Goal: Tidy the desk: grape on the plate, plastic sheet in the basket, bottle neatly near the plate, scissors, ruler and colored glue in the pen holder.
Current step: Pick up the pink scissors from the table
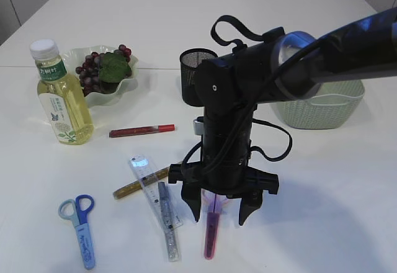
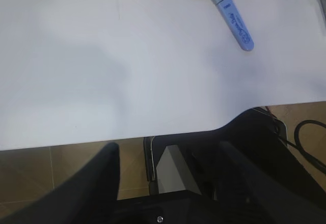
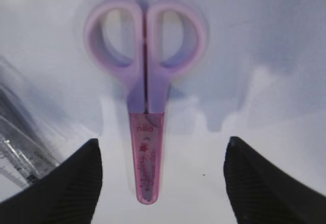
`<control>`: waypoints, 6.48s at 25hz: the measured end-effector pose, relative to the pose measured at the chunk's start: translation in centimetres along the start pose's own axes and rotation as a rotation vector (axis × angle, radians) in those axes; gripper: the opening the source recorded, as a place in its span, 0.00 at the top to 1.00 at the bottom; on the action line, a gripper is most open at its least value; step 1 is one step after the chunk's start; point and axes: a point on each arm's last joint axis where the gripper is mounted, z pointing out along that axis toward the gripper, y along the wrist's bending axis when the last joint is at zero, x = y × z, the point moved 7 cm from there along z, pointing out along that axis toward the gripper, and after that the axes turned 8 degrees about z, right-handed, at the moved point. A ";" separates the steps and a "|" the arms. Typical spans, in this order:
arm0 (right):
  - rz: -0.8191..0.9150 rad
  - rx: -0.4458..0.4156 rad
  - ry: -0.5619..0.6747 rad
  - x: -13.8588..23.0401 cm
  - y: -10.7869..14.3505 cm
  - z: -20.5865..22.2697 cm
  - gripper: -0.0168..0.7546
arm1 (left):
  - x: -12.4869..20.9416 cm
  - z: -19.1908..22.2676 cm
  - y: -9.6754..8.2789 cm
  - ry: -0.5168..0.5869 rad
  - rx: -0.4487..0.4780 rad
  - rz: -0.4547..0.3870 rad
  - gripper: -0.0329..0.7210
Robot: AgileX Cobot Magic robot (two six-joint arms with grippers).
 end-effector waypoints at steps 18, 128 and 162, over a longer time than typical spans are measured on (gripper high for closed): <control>0.021 0.011 0.001 -0.3 0.0 0.9 0.23 | 0.0 0.0 0.0 0.000 -0.002 0.001 0.38; 0.003 0.049 -0.116 0.2 1.0 1.2 0.34 | 0.0 0.0 0.0 0.000 -0.003 0.001 0.38; -0.036 0.040 -0.122 0.1 1.2 1.2 0.34 | 0.0 0.0 0.1 0.000 -0.004 0.001 0.38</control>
